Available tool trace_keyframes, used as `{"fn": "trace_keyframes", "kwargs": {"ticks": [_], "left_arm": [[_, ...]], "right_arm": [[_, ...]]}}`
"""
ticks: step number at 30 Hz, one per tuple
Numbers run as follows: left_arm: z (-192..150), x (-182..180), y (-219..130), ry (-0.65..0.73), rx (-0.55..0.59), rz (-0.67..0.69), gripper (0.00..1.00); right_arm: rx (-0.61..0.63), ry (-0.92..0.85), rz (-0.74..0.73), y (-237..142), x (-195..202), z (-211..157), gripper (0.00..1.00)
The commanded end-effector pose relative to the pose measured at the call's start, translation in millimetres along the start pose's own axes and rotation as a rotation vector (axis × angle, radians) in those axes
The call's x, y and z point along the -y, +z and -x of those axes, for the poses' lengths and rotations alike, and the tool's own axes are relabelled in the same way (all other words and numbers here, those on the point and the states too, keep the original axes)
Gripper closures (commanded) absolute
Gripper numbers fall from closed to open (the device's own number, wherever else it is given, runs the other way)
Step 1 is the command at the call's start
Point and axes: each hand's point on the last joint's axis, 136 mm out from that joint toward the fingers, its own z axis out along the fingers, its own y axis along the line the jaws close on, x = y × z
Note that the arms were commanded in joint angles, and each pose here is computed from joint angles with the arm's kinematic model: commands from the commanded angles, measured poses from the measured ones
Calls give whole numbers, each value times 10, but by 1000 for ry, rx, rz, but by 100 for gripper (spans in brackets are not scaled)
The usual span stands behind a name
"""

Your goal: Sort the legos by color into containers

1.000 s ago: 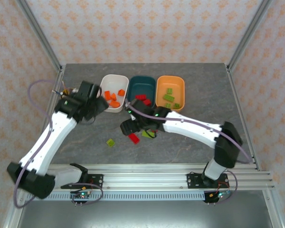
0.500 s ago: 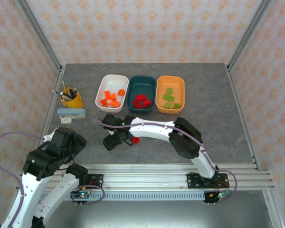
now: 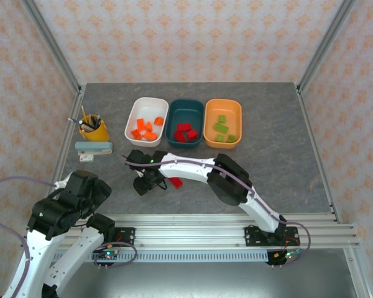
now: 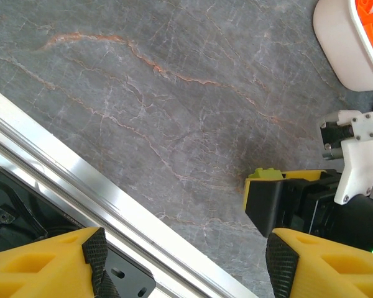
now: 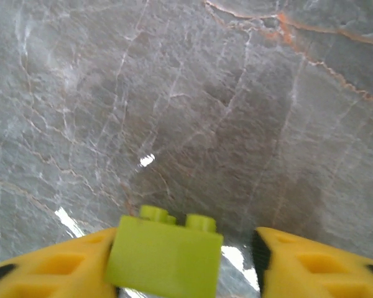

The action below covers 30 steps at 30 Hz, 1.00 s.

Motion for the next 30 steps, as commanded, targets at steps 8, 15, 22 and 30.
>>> {"fn": "trace_keyframes", "kwargs": {"ticks": [8, 15, 22, 30], "left_arm": [[-73, 377, 97, 56, -54, -145, 29], [-196, 1175, 181, 115, -171, -414, 29], [-164, 1799, 308, 210, -202, -463, 30], [-361, 2489, 493, 336, -211, -463, 30]], "right_arm": [[76, 42, -69, -293, 92, 173, 70], [264, 280, -111, -1173, 853, 336, 71], [368, 601, -161, -1801, 2150, 122, 71], [372, 867, -165, -1845, 3311, 148, 71]]}}
